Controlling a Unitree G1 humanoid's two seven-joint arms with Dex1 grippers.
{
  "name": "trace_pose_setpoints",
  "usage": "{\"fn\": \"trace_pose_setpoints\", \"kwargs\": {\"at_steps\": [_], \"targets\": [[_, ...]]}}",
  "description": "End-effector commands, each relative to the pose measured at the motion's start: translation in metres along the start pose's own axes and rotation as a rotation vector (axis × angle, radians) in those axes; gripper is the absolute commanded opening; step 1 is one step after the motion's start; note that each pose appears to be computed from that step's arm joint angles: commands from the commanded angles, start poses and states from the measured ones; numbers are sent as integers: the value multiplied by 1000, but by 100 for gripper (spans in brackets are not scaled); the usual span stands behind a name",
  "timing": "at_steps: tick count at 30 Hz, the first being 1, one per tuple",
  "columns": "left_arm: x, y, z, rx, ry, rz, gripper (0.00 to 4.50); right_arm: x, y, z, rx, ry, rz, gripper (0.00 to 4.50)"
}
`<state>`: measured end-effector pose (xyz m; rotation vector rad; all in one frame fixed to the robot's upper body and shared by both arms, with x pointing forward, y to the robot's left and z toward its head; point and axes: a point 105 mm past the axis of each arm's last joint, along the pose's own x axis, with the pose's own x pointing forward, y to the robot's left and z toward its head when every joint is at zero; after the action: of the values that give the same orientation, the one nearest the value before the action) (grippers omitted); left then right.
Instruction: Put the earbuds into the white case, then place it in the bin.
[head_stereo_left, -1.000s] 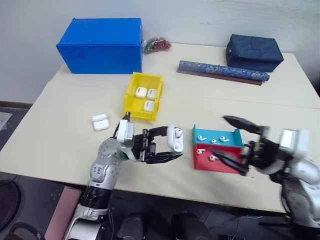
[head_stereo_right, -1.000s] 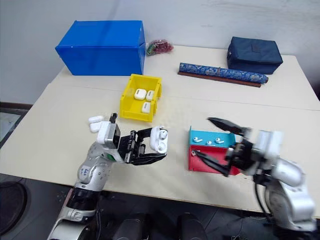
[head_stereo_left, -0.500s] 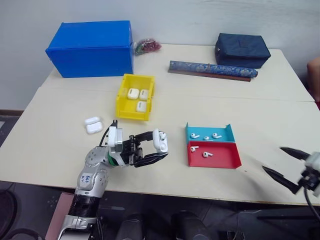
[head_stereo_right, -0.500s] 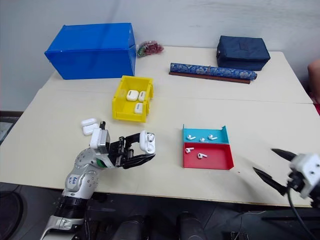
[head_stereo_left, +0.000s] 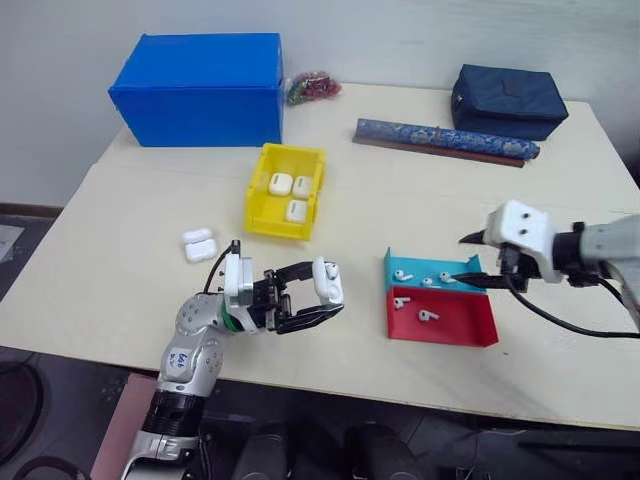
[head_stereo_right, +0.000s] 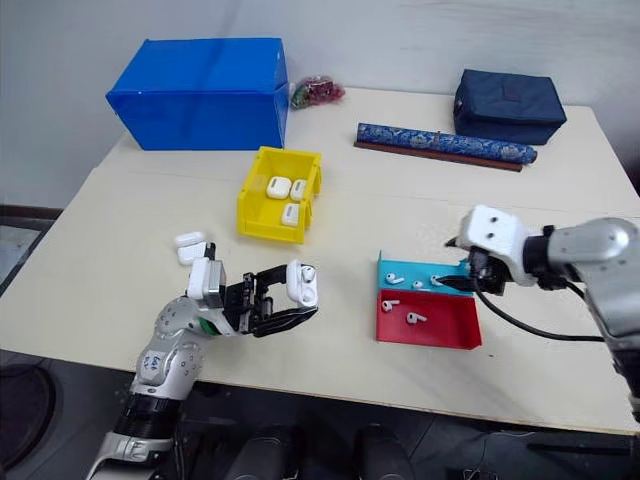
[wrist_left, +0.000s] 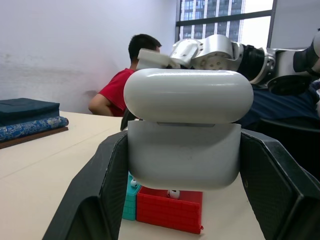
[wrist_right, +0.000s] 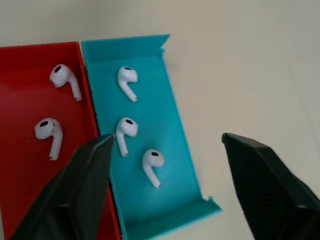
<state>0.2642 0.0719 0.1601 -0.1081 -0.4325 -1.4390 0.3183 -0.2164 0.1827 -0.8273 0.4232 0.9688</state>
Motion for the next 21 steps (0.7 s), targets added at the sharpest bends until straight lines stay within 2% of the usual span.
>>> {"fn": "trace_pose_setpoints", "kwargs": {"at_steps": [1,2,3,13,21], "targets": [[3,-3,5,33,-10,-12,281,6,-5,-4,-14,72,44,217],[3,-3,5,32,-10,-10,281,9,-7,-5,-12,86,47,173],[3,-4,5,33,-10,-8,281,12,-12,-5,-27,93,35,153],[1,-6,6,45,-4,17,281,31,-12,-14,-75,177,130,153],[2,-8,6,50,-2,26,281,39,-13,-20,-113,194,135,153]]}}
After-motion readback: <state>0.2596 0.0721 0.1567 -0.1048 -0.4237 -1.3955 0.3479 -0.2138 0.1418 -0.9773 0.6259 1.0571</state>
